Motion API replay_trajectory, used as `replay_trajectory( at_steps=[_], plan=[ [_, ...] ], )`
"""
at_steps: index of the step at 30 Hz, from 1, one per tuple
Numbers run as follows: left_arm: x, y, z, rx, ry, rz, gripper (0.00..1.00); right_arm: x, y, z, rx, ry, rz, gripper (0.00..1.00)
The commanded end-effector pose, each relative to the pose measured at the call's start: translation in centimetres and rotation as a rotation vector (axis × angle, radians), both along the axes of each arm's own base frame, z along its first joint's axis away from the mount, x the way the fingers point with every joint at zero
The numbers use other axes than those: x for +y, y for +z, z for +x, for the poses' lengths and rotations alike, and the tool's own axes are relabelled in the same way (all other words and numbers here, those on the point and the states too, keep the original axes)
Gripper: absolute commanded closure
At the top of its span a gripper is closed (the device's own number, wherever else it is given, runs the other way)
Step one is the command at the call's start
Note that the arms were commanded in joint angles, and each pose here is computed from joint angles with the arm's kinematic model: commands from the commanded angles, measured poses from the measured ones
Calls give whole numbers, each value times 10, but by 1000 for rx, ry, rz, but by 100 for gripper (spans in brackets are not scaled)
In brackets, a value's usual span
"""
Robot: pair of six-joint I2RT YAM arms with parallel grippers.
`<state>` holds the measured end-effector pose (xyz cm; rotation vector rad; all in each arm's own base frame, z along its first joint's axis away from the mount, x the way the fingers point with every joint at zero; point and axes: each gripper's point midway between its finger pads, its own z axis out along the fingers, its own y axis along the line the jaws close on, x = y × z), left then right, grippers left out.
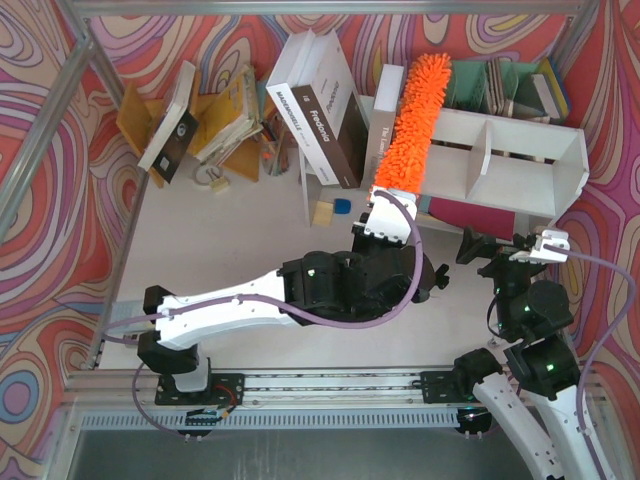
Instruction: Dust the bookshelf with a duster
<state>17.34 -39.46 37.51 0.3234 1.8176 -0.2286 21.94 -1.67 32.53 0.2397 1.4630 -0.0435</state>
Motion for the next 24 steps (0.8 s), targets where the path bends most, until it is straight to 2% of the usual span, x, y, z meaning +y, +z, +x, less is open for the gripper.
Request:
replay_trajectory(
  at_steps=[1,6,12,20,24],
  plan=[
    [-4,0,0,28,-35,-27,100,-2,11,-1,-52,-8,4,1],
    [-46,-1,-20,67,-244,-63,100,-2,12,-2,-57,-8,5,1],
    [-63,2,-34,68,-347,-91,100,-4,17,-7,-85,-10,12,1],
    [-39,15,-47,4,-349,-133,100,-4,18,-7,-88,-10,13,1],
    [-10,20,-52,-22,-314,-150,100,-3,18,-7,-86,-8,12,1]
  ],
)
